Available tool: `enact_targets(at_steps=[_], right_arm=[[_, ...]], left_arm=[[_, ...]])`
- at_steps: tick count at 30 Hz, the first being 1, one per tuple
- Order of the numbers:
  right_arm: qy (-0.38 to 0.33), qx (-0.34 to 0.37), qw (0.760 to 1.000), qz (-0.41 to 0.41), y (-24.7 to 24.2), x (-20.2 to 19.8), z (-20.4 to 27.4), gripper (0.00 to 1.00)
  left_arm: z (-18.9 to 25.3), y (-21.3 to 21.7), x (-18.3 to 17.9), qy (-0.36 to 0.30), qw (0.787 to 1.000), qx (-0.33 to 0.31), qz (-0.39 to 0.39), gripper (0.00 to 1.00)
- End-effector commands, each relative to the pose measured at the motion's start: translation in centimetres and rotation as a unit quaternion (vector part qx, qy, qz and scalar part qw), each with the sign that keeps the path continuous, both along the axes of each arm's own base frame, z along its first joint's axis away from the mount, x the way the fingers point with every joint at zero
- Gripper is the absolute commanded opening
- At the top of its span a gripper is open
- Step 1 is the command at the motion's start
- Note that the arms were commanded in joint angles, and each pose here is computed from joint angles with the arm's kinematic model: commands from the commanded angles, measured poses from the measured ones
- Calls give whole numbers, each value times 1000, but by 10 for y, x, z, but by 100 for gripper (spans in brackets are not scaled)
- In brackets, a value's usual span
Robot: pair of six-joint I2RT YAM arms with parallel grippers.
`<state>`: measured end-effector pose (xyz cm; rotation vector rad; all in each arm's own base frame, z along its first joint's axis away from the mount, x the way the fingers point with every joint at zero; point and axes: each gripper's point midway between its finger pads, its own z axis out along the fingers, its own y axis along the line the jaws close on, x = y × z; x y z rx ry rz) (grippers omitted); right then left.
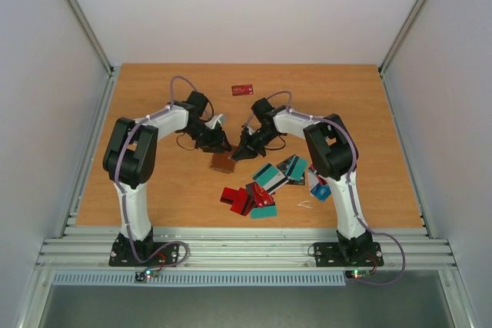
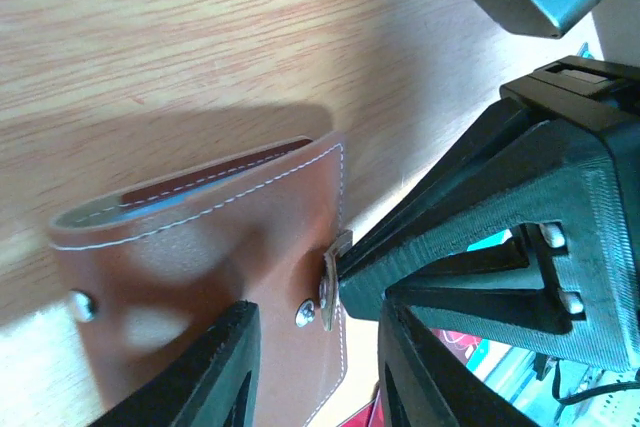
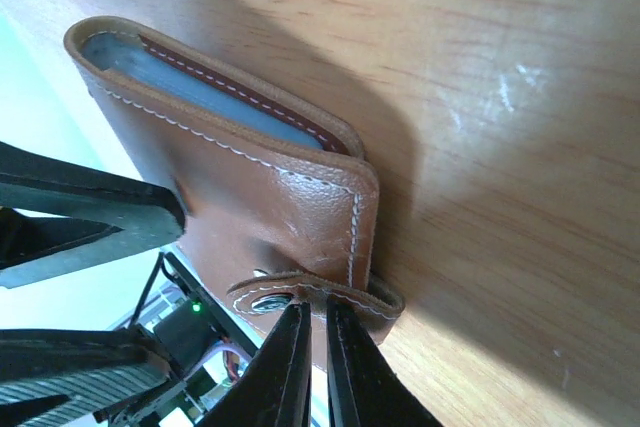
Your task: Put the credit cards into the card holder
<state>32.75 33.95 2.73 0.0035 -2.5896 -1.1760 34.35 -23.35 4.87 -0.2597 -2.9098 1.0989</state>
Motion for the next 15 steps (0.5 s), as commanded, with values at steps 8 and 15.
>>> enact_targets(at_steps=[8, 15], right_arm=[[-5, -39, 999, -1, -2, 6, -17, 8], [-8, -27, 1000, 8, 5, 7, -4, 8]], left_arm=[[-1, 22, -2, -36, 998, 59, -13, 19], [-33, 24, -16, -2, 998, 65, -6, 11]])
